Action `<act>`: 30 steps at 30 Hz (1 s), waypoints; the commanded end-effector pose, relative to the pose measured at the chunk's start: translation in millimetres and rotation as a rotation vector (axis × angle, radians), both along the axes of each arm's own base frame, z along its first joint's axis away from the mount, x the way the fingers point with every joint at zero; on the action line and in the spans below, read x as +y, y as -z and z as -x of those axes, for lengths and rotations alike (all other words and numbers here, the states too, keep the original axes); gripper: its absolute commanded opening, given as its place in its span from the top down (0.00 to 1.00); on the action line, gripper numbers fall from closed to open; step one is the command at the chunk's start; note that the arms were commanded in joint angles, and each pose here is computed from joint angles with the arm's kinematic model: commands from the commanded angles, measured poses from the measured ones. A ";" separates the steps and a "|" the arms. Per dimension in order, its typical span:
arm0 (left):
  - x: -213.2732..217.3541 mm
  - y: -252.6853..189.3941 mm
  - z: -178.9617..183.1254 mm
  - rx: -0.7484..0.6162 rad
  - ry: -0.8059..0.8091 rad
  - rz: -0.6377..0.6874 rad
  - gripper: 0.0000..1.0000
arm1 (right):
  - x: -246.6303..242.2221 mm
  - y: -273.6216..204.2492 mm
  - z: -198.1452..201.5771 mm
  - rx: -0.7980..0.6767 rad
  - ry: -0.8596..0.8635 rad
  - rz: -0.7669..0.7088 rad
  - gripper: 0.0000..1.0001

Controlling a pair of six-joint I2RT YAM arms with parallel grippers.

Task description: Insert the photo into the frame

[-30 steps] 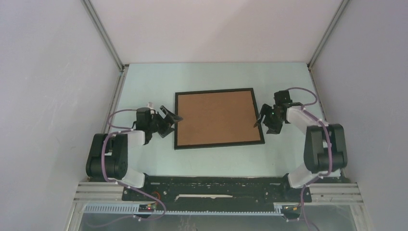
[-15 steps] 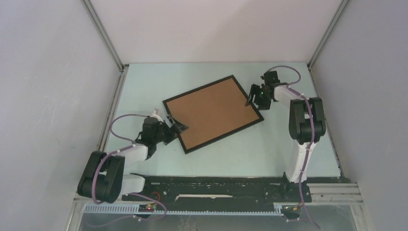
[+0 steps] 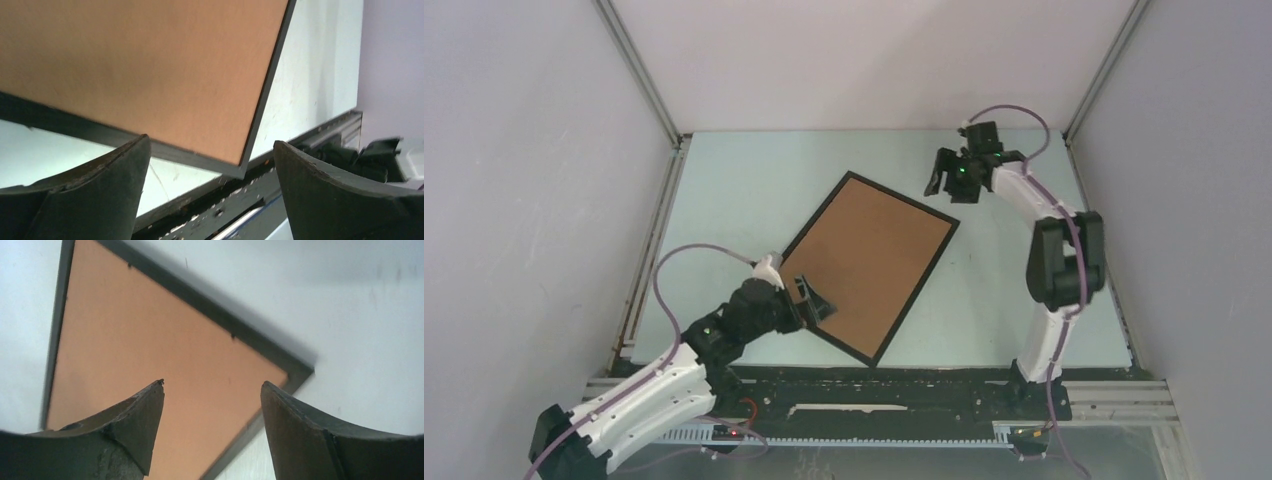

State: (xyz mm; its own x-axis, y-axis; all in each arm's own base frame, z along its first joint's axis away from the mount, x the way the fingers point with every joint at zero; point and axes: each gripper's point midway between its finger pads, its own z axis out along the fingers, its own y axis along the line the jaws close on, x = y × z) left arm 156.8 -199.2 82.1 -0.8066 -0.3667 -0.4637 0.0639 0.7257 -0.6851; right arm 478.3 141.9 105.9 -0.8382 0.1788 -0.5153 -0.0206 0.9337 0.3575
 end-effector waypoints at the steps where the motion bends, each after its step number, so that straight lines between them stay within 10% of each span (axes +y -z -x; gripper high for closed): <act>1: 25.4 -62.8 -55.0 -0.186 -0.111 -0.131 0.00 | -24.3 -19.0 57.0 0.043 0.136 -0.232 0.23; 6: 33.8 -85.4 -135.7 -0.178 -0.196 -0.076 0.00 | -32.4 11.6 113.0 0.111 0.167 -0.490 0.35; 15: 45.7 -47.4 -274.0 -0.072 -0.219 -0.039 0.11 | -29.5 50.5 132.5 0.213 0.159 -0.539 0.61; 30: 33.9 17.4 -298.0 0.111 -0.178 0.008 0.27 | -15.2 77.7 126.0 0.284 0.163 -0.510 0.64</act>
